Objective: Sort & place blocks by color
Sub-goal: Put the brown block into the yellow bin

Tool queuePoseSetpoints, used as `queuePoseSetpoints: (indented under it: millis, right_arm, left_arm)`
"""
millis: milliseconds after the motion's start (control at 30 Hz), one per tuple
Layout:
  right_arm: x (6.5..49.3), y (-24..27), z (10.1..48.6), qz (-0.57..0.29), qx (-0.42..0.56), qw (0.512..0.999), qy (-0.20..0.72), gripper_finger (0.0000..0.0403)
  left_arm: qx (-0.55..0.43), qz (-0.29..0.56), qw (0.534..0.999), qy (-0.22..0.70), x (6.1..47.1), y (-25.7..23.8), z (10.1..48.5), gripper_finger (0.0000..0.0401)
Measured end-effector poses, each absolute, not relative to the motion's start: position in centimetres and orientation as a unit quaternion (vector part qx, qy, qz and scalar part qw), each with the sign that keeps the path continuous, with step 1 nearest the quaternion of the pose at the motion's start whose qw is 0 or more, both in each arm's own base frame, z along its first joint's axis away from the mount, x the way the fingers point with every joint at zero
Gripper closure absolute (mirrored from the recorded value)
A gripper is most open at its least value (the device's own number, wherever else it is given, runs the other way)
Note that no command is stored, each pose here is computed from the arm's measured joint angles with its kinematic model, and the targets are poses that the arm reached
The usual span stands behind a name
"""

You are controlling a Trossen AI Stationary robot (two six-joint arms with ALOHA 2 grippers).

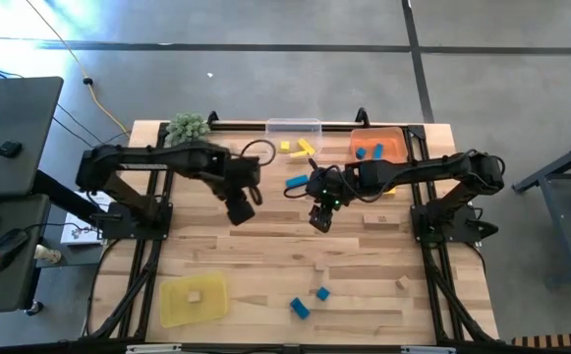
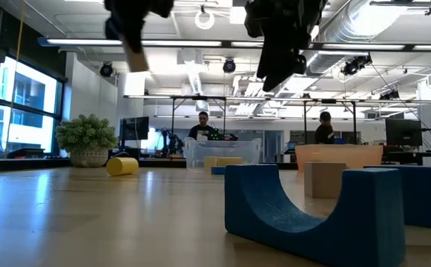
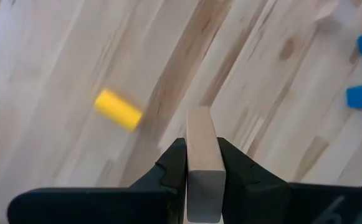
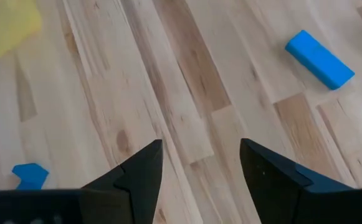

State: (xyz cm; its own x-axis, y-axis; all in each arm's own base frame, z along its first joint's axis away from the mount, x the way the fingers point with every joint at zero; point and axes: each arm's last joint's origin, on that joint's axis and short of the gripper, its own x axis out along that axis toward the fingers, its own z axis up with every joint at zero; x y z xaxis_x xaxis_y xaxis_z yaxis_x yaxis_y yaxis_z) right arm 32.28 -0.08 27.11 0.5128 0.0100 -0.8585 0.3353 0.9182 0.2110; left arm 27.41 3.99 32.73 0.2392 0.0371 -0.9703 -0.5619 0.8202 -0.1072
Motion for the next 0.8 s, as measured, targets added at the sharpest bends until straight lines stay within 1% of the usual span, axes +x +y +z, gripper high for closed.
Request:
queuePoseSetpoints:
  millis: [167, 500, 700, 800]
  right_arm:
    - [32.2, -0.1, 27.1, -0.094, 0.179, 0.849, 0.489, 0.0202]
    - [32.0, -0.1, 26.9, -0.090, 0.166, 0.845, 0.501, 0.0201]
    - [32.0, -0.1, 26.9, -0.089, 0.165, 0.845, 0.501, 0.0201]
    - [32.0, -0.1, 26.9, -0.088, 0.167, 0.844, 0.502, 0.0201]
  left_arm:
    - [-0.234, 0.220, 0.739, 0.592, 25.9, 1.3, 33.3, 0.0364]
    - [-0.295, 0.253, 0.698, 0.601, 22.3, -5.1, 31.1, 0.0364]
    - [-0.309, 0.251, 0.680, 0.615, 20.9, -8.6, 30.3, 0.0364]
    - [-0.315, 0.237, 0.685, 0.612, 20.6, -10.1, 29.6, 0.0364]
